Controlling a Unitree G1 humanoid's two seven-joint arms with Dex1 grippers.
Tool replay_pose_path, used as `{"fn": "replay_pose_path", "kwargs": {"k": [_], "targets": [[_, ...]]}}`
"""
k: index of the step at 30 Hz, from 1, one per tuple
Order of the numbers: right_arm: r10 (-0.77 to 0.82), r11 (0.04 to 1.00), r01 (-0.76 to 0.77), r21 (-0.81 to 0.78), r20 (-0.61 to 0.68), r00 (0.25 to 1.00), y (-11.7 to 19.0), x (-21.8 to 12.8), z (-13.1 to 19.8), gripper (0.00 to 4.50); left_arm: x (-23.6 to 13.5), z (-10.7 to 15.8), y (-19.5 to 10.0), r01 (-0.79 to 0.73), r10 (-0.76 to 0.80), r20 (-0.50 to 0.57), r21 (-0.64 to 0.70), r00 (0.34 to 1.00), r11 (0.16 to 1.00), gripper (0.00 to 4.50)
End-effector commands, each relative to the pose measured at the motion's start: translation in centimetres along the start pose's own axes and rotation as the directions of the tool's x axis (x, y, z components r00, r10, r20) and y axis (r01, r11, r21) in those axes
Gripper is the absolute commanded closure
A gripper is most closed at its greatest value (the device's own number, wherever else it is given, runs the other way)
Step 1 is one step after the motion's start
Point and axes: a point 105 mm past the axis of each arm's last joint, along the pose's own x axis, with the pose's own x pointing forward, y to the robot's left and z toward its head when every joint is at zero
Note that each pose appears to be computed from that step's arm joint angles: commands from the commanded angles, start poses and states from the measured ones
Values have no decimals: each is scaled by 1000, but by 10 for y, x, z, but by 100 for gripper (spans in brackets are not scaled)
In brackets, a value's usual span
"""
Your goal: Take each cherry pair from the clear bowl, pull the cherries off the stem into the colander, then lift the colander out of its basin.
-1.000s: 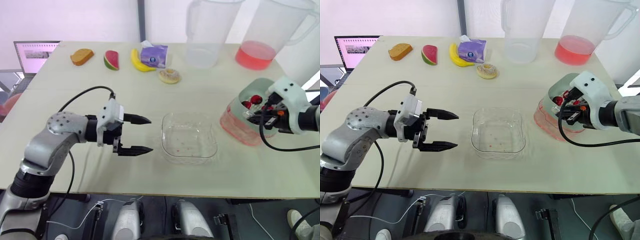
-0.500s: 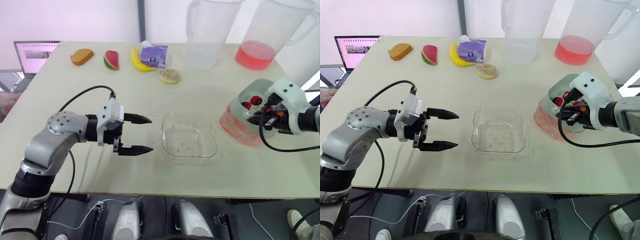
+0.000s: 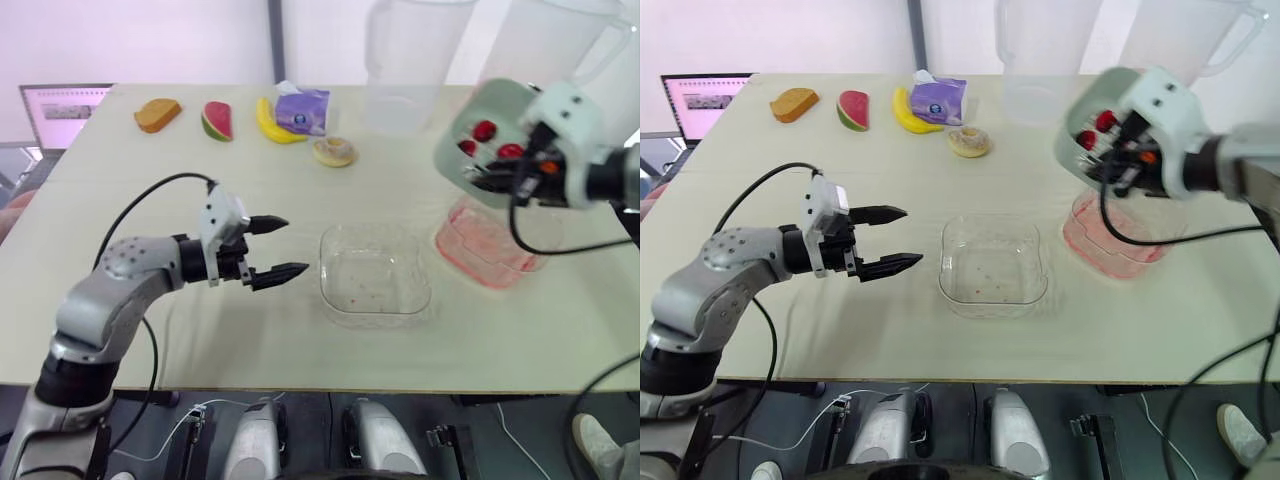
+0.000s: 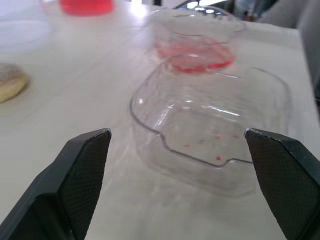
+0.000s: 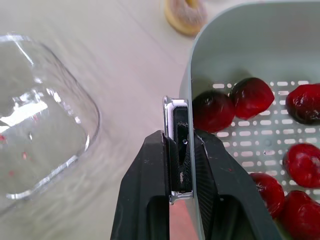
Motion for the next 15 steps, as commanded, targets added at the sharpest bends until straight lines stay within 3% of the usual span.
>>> {"fn": "replay_pose_path", "kwargs": {"k": [1, 8, 15], "targets": [[47, 997, -45, -70, 21, 999, 0, 23, 13, 432, -6, 14, 1, -81, 80, 40, 25, 996, 996, 0], [156, 984, -157, -90, -21, 988, 3, 82, 4, 432, -12, 16, 1, -146, 145, 42, 17, 989, 989, 0], [185, 981, -189, -38, -84, 979, 3, 111, -20, 432, -15, 17, -5, -150, 150, 40, 4, 988, 989, 0]]}}
